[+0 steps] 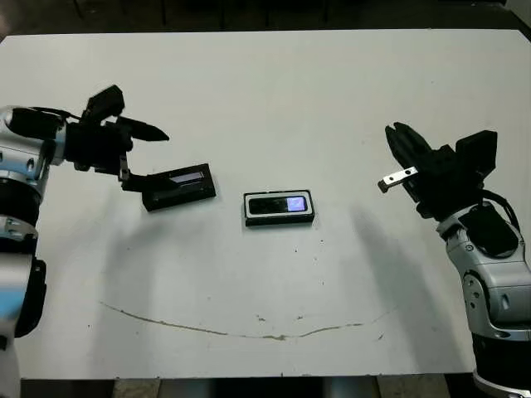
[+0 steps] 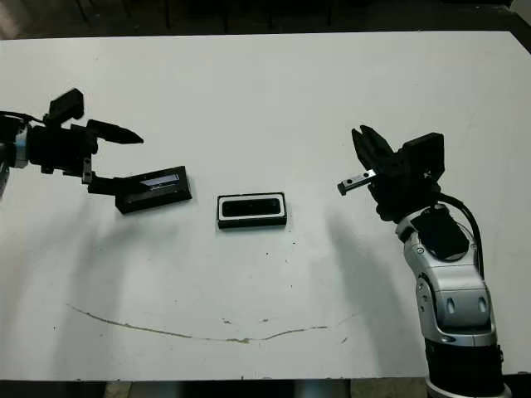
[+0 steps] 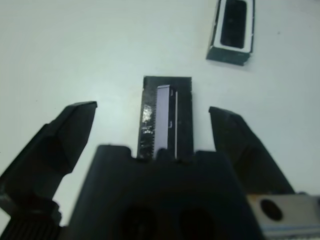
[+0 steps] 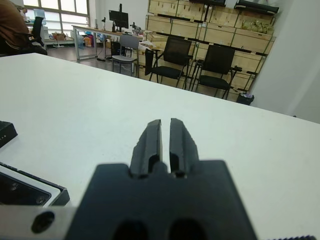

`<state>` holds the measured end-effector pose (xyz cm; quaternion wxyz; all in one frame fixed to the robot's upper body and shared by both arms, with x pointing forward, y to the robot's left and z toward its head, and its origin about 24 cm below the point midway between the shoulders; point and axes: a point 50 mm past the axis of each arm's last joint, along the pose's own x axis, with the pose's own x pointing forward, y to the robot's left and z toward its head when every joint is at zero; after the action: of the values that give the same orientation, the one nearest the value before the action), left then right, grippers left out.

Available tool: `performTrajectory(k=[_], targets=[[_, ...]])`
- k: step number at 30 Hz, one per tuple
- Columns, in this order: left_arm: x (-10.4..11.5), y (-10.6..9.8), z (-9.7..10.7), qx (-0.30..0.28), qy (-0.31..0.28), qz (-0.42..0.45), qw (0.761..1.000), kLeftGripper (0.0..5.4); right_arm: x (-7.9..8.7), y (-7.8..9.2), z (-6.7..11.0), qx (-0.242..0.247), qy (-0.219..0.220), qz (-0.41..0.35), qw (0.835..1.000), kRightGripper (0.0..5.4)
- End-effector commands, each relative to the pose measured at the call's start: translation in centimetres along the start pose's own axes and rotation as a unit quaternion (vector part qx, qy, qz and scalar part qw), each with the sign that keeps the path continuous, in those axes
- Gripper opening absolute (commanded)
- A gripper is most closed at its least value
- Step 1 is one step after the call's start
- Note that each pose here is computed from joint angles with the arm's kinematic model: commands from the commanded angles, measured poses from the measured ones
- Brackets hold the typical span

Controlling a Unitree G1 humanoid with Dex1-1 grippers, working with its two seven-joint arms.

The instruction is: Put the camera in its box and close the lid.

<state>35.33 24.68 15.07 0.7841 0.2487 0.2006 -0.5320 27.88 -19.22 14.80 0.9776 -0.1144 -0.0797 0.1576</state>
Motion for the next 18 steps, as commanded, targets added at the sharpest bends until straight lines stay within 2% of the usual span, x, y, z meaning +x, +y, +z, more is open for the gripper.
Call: performTrajectory(k=[1,4,7,18], targets=[[0.8,-0.2,-0.6,0.010,0.019,-0.007,1.000,5.39,-0.3,0.1,-0.6,0.000,0.021,-0.006,1.000,0.00],[1.3,-0.4,-0.9,0.005,0.032,-0.015,0.999,5.39,-0.3,0.0,-0.6,-0.003,0.019,-0.006,1.000,0.00],[1.6,-0.6,-1.2,0.030,0.039,-0.014,0.999,5.39,-0.4,-0.1,-0.7,0.002,0.019,-0.007,1.000,0.00],[1.8,-1.2,-2.6,0.022,0.060,-0.027,0.998,5.39,-0.5,0.0,-0.8,0.003,0.023,-0.008,1.000,0.00]])
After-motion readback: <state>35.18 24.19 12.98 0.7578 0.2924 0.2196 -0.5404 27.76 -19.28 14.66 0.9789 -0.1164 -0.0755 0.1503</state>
